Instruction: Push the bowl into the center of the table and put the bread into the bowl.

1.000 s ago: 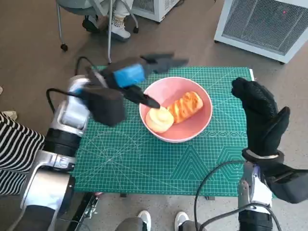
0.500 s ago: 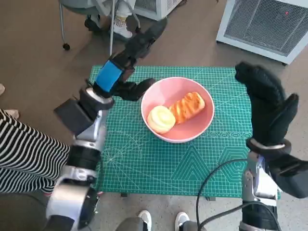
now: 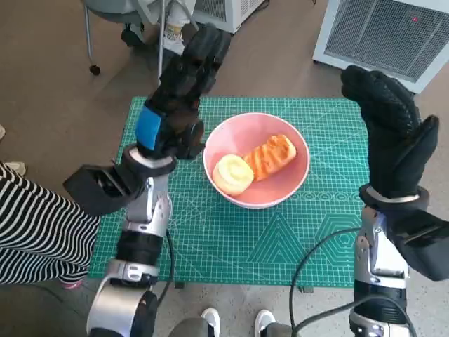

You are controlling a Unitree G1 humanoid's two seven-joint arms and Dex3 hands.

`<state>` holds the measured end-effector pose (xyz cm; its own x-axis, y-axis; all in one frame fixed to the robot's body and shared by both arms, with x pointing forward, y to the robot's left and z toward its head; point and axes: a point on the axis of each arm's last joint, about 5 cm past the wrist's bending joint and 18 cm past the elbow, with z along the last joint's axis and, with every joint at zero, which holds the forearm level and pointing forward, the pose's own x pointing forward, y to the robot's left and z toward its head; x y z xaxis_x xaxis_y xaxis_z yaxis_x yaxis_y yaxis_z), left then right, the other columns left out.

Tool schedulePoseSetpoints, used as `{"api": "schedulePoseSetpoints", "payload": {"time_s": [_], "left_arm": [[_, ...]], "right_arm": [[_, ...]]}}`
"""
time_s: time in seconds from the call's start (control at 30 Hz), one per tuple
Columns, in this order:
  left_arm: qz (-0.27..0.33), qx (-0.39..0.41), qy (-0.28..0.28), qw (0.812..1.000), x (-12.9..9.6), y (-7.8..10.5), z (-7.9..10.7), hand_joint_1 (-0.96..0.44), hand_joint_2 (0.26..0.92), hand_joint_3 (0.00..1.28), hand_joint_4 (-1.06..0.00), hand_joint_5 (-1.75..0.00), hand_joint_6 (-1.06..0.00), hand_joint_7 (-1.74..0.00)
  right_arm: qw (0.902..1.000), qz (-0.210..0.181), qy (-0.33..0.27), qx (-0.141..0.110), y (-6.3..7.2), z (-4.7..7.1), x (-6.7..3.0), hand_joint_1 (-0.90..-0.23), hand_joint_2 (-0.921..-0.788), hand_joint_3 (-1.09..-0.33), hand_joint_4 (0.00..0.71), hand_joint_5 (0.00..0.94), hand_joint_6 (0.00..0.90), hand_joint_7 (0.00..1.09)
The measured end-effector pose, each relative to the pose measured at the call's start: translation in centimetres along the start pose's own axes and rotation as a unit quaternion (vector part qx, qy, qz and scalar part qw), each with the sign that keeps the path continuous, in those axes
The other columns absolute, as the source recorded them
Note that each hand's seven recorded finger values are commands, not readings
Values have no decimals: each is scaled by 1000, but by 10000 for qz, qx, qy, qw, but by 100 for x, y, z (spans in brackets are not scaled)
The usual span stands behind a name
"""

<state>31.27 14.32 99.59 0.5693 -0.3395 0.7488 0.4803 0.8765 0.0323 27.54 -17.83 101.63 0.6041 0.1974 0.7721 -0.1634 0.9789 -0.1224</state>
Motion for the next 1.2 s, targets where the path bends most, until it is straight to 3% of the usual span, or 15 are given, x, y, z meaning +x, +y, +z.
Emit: {"api": "schedulePoseSetpoints", "payload": {"time_s": [0.2,0.83,1.2], "left_arm": [[113,-247,137,9995,-58,5,-39,-805,921,648,-114,-16,-108,-19],[49,-444,293,9986,-104,62,-52,-747,921,558,-118,-11,-153,-49],[247,-868,224,9957,-140,120,-58,-679,921,379,-134,-12,-184,-70]], "right_arm": [[10000,34,-36,30,13,-11,78,-735,-921,-726,210,3,108,426],[9998,73,112,131,40,-65,165,-724,-921,-721,210,2,114,415],[9997,106,153,154,51,-66,184,-716,-921,-723,218,5,118,411]]}}
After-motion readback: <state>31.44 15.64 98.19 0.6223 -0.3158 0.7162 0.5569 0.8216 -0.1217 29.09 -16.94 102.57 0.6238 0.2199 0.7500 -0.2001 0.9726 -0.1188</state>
